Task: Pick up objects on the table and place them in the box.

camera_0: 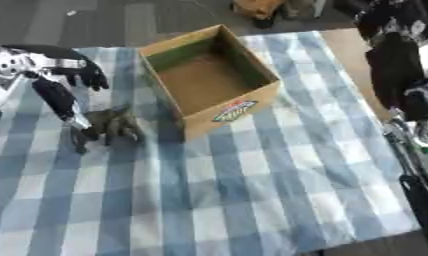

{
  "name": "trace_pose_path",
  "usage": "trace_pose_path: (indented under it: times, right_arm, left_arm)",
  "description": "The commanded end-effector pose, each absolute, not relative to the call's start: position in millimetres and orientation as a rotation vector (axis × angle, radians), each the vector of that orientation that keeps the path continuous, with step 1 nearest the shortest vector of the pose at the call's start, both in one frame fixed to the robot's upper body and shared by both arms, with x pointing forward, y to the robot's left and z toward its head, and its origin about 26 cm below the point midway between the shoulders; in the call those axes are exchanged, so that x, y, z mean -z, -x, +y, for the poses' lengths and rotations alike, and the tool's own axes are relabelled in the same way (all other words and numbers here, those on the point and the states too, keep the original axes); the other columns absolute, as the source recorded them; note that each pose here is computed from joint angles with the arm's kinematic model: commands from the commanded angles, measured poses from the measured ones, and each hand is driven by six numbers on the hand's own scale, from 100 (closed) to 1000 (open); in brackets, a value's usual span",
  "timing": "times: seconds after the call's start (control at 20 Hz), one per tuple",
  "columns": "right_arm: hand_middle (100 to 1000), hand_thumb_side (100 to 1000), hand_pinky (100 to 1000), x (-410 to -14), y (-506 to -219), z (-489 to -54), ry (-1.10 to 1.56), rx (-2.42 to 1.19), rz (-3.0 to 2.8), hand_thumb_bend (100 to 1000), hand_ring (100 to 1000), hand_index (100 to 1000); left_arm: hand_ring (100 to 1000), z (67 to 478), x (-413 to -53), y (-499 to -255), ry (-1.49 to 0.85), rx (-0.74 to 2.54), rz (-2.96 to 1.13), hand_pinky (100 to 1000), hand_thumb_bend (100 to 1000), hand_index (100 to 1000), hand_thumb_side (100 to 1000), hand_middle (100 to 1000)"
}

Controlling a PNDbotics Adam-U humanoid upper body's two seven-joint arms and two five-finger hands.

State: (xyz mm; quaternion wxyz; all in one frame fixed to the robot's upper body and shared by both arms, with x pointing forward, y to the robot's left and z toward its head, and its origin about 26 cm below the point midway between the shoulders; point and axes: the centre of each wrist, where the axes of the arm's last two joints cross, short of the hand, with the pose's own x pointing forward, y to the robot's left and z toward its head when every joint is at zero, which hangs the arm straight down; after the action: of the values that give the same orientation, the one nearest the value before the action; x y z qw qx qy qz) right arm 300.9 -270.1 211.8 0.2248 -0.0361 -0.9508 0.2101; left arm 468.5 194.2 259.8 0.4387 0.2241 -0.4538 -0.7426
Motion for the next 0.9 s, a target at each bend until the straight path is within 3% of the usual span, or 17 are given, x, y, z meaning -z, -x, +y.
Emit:
trace_pose_path:
  times: [0.05, 0.45, 0.75, 0.9]
  right_arm:
    - [748, 1000, 911, -219.7, -300.4, -271.0, 0.107, -0.591, -2.645, 864, 1000, 961]
    - [748, 1000, 912, -220.7, -300.7, -270.0, 0.101, -0.591, -2.650, 864, 1000, 961]
    - [748, 1000, 913, -222.0, -301.1, -269.5, 0.092, -0.588, -2.659, 868, 1000, 960]
    - [748, 1000, 912, -222.2, -301.0, -269.8, 0.091, -0.585, -2.661, 871, 1000, 960]
  left_arm:
    - [814, 192.1, -272.7, -466.9, -0.574, 1.849, -1.152, 788, 851, 809, 337, 702]
    - [811, 189.7, -265.7, -469.0, -0.562, 1.848, -1.139, 786, 851, 804, 339, 696]
    - [795, 196.8, -252.9, -472.7, -0.597, 1.831, -1.096, 768, 858, 789, 400, 675]
    - [786, 199.7, -248.1, -474.3, -0.608, 1.827, -1.081, 762, 794, 780, 439, 668]
